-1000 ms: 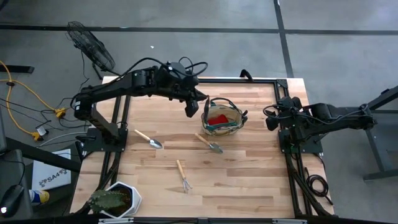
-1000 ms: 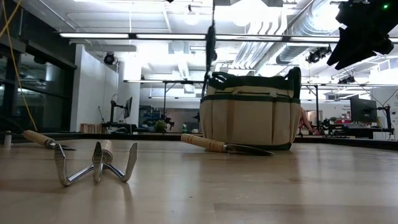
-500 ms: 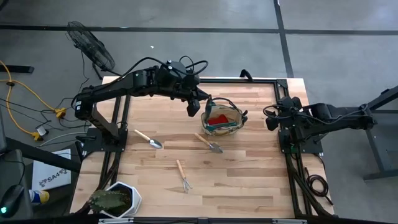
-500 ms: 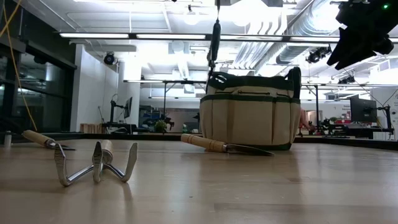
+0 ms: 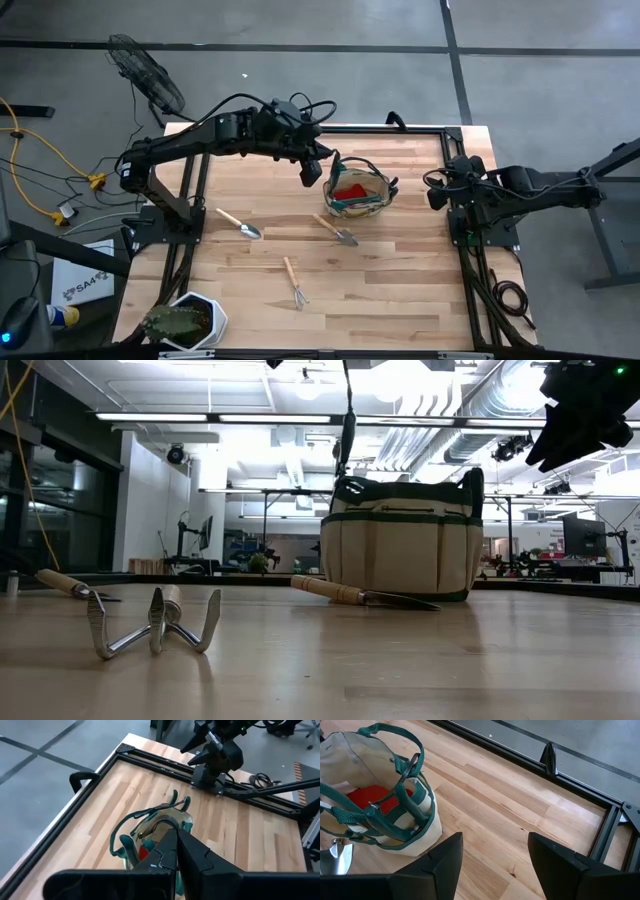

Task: Pick & Place Garden tools in Gardening bag
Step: Put the green shear scissors into the gardening bag

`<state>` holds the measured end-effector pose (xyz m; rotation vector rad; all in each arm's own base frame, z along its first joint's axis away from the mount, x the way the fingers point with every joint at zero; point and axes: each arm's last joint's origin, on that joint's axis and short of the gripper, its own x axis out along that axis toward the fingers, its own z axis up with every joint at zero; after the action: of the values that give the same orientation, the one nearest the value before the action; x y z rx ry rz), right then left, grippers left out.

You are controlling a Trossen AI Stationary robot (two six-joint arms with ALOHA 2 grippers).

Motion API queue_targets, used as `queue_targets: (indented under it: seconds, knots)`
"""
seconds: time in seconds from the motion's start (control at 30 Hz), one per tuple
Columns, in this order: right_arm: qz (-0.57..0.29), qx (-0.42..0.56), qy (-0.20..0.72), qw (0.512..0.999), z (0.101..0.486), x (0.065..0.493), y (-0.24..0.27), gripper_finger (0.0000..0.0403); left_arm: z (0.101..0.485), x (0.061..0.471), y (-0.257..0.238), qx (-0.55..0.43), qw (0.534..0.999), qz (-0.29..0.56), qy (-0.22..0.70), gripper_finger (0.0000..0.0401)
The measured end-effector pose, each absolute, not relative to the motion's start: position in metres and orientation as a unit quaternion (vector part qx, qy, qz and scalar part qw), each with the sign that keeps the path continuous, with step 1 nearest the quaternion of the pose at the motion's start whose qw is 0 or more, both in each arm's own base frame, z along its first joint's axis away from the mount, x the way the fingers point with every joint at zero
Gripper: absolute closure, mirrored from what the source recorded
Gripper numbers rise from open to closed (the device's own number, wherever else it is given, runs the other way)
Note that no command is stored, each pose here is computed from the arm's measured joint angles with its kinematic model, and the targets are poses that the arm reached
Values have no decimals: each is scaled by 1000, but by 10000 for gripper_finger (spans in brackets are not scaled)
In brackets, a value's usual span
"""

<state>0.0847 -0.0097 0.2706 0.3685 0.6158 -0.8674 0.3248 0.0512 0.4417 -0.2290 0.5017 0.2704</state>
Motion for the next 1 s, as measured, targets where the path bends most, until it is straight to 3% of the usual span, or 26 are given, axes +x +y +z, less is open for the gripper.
queue_targets:
  seconds: [1.0]
  knots:
    - [-411, 175, 292, 846, 271, 85, -10, 188, 443, 299, 49, -105, 932, 174, 300, 401]
